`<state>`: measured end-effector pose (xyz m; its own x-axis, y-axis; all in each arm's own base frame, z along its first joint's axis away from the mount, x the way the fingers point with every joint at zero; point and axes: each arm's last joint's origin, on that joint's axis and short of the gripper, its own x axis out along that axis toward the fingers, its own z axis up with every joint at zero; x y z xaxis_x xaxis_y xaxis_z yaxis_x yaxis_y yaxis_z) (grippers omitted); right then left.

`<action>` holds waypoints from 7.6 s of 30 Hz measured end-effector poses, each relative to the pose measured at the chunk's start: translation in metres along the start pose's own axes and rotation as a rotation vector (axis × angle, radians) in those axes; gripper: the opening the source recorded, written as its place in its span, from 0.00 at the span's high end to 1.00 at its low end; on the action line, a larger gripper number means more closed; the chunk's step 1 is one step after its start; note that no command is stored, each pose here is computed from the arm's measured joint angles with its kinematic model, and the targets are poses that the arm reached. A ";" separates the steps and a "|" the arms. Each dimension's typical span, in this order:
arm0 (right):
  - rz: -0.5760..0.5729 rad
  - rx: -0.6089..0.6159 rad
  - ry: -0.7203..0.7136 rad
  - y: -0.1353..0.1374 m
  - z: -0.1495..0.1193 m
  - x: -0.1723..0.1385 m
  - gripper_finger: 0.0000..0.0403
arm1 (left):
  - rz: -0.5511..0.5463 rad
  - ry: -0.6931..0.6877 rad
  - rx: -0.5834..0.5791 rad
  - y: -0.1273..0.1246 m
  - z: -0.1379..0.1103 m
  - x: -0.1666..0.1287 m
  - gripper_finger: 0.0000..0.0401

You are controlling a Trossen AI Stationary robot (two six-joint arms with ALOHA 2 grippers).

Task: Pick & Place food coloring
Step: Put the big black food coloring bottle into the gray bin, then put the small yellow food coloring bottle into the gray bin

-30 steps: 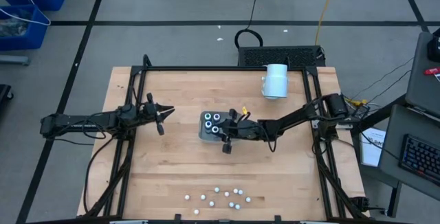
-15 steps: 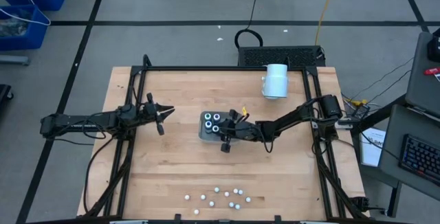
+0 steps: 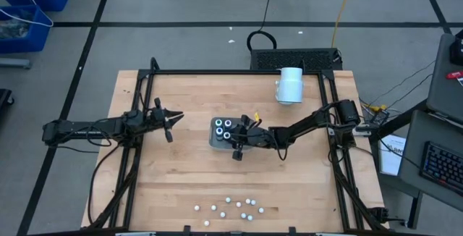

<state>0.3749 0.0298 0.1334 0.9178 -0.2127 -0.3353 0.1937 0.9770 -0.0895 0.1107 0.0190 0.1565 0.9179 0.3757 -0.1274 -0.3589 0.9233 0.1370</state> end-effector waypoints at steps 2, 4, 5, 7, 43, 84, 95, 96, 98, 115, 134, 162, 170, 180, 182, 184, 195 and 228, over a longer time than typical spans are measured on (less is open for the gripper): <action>0.001 -0.003 -0.004 0.000 0.000 0.000 0.63 | 0.001 -0.007 -0.002 0.000 0.001 0.000 0.86; 0.003 -0.001 -0.010 0.000 0.001 0.000 0.60 | 0.001 -0.009 -0.004 0.000 0.001 0.000 0.86; 0.003 -0.001 -0.012 0.000 0.001 0.000 0.59 | 0.001 -0.010 -0.004 0.000 0.001 0.000 0.86; 0.003 0.000 -0.013 0.000 0.001 0.000 0.56 | 0.001 -0.010 -0.005 0.000 0.001 0.000 0.86; 0.219 -0.042 -0.115 -0.005 0.093 -0.185 0.79 | 0.001 -0.011 -0.049 0.000 0.001 0.000 0.86; 0.075 0.166 -0.492 -0.071 -0.041 -0.252 1.00 | -0.064 -0.006 -0.078 -0.002 0.000 0.000 0.86; 0.123 0.004 -0.466 -0.068 -0.045 -0.250 1.00 | -0.138 0.098 0.029 -0.012 0.030 0.005 0.86; 0.120 -0.017 -0.454 -0.068 -0.046 -0.249 1.00 | -0.118 0.121 0.043 -0.013 0.038 0.006 0.86; 0.114 -0.047 -0.440 -0.068 -0.047 -0.249 1.00 | -0.122 0.167 0.057 -0.017 0.056 0.010 0.86; 0.069 -0.075 -0.507 -0.070 -0.041 -0.252 1.00 | -0.463 0.814 0.106 -0.154 0.121 0.050 0.86; 0.051 -0.107 -0.541 -0.070 -0.038 -0.253 1.00 | -0.556 1.002 0.040 -0.265 0.118 0.034 0.85; 0.060 -0.076 -0.539 -0.070 -0.038 -0.253 1.00 | -0.709 1.172 0.036 -0.301 0.064 0.057 0.45; 0.060 -0.076 -0.539 -0.070 -0.038 -0.253 1.00 | -0.716 1.165 0.055 -0.299 0.064 0.060 0.48; 0.060 -0.078 -0.539 -0.070 -0.038 -0.253 1.00 | -0.691 1.162 0.078 -0.300 0.059 0.063 0.48; 0.060 -0.078 -0.539 -0.070 -0.038 -0.253 1.00 | -0.694 1.173 0.089 -0.300 0.056 0.063 0.48; 0.060 -0.078 -0.539 -0.070 -0.038 -0.253 1.00 | -0.697 1.171 0.090 -0.301 0.056 0.063 0.48; 0.060 -0.079 -0.539 -0.070 -0.038 -0.253 1.00 | -0.689 1.140 0.128 -0.300 0.056 0.064 0.48; 0.065 -0.062 -0.539 -0.070 -0.038 -0.253 1.00 | -0.732 1.126 0.166 -0.300 0.056 0.064 0.67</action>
<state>0.1159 0.0141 0.1885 0.9780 -0.0976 0.1844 0.1253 0.9815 -0.1449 0.2866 -0.2388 0.1625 0.2240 -0.2594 -0.9394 0.2467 0.9476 -0.2029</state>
